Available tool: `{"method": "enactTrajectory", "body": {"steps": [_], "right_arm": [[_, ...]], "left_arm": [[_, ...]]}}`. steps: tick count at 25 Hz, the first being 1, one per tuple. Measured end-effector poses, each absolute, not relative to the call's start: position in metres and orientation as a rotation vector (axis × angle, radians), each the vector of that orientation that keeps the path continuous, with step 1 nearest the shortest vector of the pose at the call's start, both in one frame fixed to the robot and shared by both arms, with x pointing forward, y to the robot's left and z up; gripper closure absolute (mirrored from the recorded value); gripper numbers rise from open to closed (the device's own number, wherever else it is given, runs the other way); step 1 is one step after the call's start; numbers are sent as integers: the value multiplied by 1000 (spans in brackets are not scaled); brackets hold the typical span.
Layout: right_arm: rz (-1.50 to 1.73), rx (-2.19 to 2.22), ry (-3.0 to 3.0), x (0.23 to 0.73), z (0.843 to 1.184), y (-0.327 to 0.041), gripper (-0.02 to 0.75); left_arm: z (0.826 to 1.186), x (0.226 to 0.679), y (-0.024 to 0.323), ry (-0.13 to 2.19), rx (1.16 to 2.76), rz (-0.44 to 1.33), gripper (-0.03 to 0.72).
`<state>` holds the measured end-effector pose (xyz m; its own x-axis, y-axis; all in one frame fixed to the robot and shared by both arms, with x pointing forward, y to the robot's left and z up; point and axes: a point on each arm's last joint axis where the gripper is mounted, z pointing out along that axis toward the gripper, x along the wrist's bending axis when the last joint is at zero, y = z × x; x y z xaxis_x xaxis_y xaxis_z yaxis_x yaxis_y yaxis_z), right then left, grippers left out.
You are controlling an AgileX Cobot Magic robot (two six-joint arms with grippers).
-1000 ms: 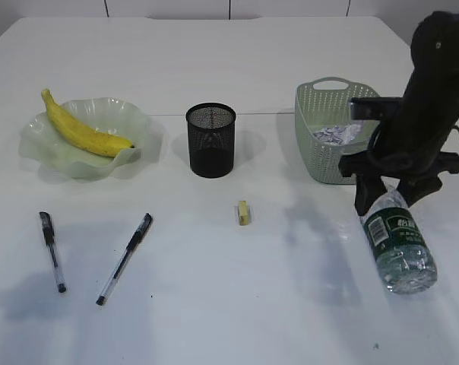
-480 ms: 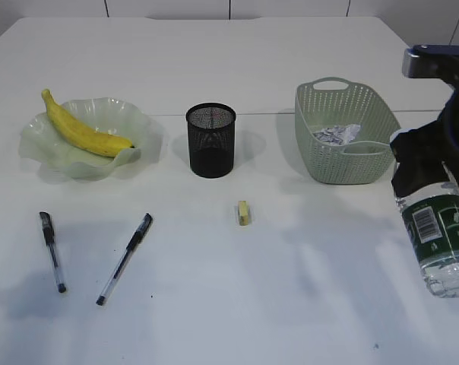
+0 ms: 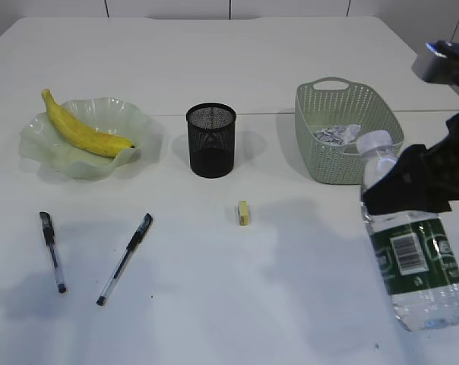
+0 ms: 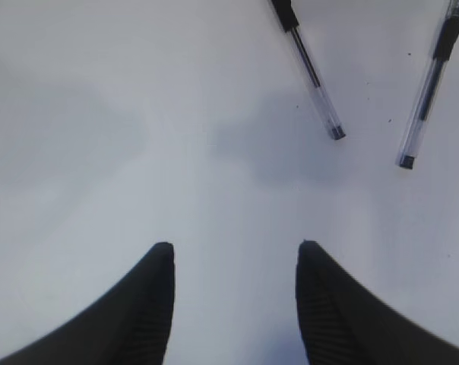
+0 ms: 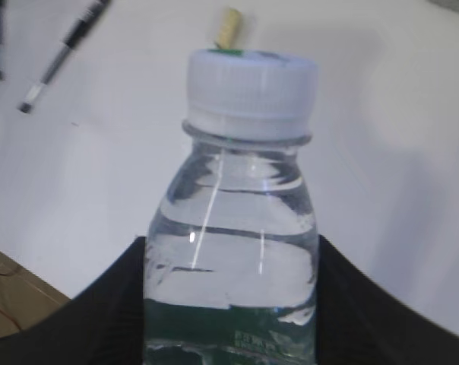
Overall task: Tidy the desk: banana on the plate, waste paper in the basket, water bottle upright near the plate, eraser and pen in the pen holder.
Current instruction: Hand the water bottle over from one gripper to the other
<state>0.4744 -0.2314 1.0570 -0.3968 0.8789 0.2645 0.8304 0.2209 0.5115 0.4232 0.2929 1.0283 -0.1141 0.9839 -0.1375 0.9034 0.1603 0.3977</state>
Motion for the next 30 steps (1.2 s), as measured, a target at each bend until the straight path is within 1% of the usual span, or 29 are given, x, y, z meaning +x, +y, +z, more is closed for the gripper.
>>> {"method": "enactTrajectory", "body": {"steps": [7,12,16,23,30], "right_arm": [[1483,1385,2373,485,1076,-205,317],[1724,1091,2297,490,1090,-195,318],[1812,902,2263,488,1098,-192,318],[1850,527,2229,482,1105,-186,318],[1930,286,2149,471,1114,-158,318]], "left_arm": [[1028,423,293,2079,1799,304,326],[1028,423,293,2079,1799,304,326],[1028,423,293,2079,1799,304,326],[1028,423,293,2079,1799,304,327],[1029,425,293,2068,1787,321,330]]}}
